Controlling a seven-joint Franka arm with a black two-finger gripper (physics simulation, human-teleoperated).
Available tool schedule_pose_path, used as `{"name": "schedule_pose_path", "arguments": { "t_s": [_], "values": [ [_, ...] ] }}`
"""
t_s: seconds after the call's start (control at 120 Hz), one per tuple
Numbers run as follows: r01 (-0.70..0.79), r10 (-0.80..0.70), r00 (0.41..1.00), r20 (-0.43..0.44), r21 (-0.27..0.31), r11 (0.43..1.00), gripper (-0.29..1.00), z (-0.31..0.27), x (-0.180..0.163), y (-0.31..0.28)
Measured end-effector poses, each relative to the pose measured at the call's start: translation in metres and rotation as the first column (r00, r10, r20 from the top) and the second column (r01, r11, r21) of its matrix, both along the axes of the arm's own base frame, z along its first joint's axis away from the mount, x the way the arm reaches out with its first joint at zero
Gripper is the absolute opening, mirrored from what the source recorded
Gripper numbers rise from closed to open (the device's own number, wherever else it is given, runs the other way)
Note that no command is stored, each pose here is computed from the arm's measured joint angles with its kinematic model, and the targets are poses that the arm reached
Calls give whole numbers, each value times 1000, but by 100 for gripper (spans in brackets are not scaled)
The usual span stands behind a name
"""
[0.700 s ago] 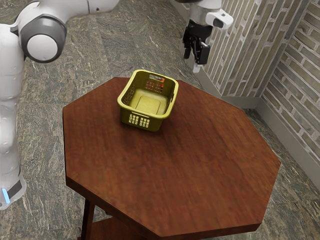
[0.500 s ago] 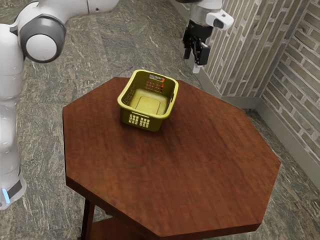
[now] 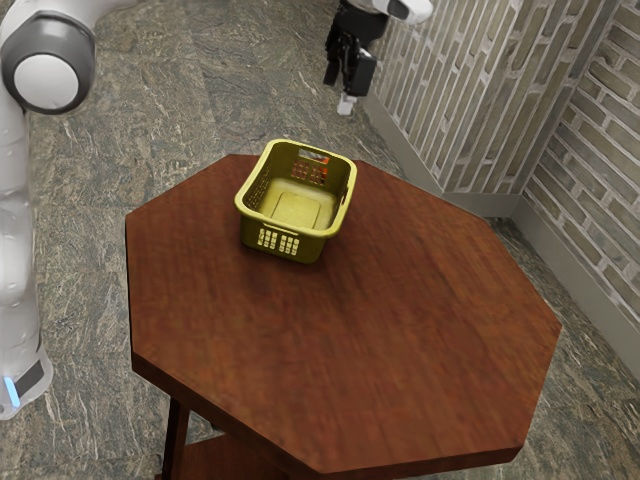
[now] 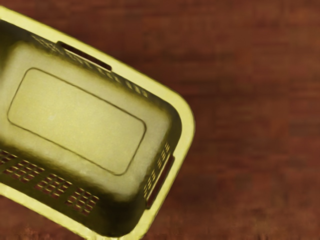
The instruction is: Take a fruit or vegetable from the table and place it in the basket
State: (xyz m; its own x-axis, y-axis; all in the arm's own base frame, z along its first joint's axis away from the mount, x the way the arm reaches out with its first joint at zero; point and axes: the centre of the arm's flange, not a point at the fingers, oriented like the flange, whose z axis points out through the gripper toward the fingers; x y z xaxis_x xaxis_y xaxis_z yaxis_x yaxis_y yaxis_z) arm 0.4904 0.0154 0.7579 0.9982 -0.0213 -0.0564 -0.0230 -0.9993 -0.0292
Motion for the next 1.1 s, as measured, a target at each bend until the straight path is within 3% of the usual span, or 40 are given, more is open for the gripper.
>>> {"name": "schedule_pose_path", "arguments": {
  "t_s": [0.133,0.217,0.617,0.767,0.925,1.1],
  "values": [
    [18,-18,999,-29,5,1000,70,5,-39,-5],
    [21,-21,999,-50,18,1000,70,-8,-44,0],
    [-209,209,971,-113,11,978,70,-101,-18,158],
    [-241,240,967,-87,7,971,70,-103,-9,184],
    [-260,257,959,-119,-7,966,70,-137,22,207],
    [-300,296,949,-110,-14,954,70,-163,29,248]
  ]
}}
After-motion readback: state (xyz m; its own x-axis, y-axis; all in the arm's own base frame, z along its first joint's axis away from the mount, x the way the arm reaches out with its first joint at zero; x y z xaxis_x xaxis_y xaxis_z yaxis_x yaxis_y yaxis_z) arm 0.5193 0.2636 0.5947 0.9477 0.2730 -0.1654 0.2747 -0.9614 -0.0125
